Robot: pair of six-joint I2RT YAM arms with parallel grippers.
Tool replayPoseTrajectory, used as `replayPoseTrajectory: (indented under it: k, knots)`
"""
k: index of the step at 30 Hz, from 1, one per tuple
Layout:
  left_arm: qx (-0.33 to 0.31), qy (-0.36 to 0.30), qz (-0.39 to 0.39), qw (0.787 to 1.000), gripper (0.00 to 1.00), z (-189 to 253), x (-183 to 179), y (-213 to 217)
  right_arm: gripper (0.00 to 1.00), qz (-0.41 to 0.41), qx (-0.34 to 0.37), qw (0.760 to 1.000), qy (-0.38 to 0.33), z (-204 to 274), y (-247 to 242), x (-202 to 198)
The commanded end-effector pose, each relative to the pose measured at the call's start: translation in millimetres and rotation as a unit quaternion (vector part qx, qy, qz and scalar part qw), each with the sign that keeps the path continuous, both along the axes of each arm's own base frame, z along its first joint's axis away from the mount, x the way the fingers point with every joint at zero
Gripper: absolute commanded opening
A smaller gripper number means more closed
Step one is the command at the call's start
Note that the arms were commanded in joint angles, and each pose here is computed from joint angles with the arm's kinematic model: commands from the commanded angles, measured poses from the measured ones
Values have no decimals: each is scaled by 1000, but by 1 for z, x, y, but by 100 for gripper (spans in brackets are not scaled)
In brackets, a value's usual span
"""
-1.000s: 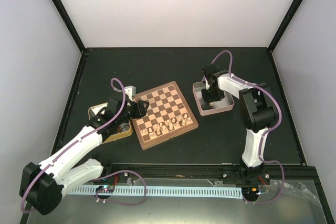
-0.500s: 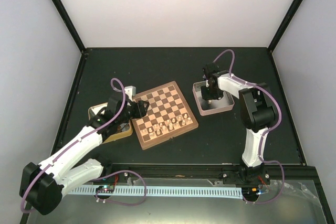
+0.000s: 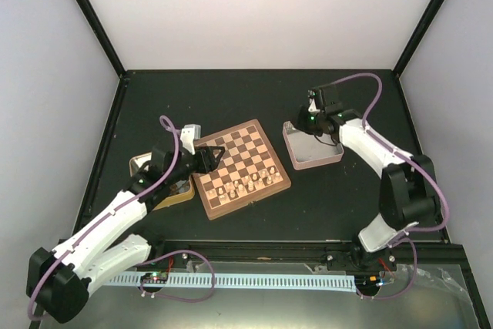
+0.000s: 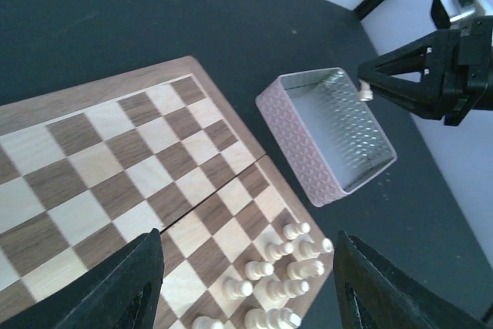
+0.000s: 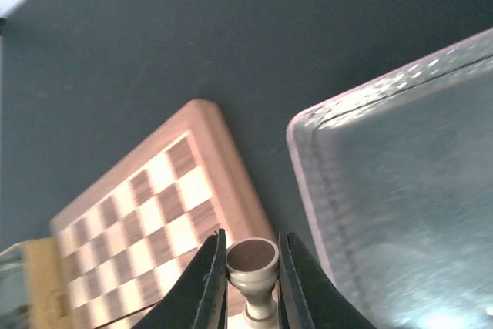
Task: Set up the chess pieces on the board
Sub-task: Pick up the chess piece from the storage box, then place the chess piece on the chessboard.
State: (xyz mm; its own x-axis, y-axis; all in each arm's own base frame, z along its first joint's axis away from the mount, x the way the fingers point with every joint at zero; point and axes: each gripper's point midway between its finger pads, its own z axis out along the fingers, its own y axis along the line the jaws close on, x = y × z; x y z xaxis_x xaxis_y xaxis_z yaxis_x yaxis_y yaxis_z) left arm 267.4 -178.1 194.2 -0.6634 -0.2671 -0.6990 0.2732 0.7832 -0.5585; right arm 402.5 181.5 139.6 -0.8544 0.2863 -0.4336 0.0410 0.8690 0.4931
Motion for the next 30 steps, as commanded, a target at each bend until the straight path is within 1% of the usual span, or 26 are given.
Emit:
replayPoseTrajectory:
  k: [1,5,8,11,14,16,21,26,30]
  knots:
    - [-43,-53,-54,996,62,27,-7,-16,12,0,148,989,-19,42,40,-14]
    - [-76,-58,-85,992,63,36,-15,-27,12,50,197,978,-38,74,81,-37]
    - [-99,-57,-99,989,62,39,-19,-32,12,62,239,968,-36,91,110,-57]
    - [-122,-53,-106,985,62,40,-23,-35,12,48,296,954,-4,98,135,-77]
    - [-141,-63,-108,982,62,42,-25,-36,12,21,358,932,41,97,149,-92]
    - [-149,-73,-96,981,62,42,-23,-33,12,10,387,919,73,94,158,-101]
    - [-170,-108,-87,976,62,49,-22,-31,12,0,417,899,132,91,181,-120]
    - [-172,-107,-89,975,61,47,-20,-34,12,7,438,883,169,95,201,-129]
    - [-165,-118,-84,976,54,49,-19,-32,12,10,441,880,177,98,205,-132]
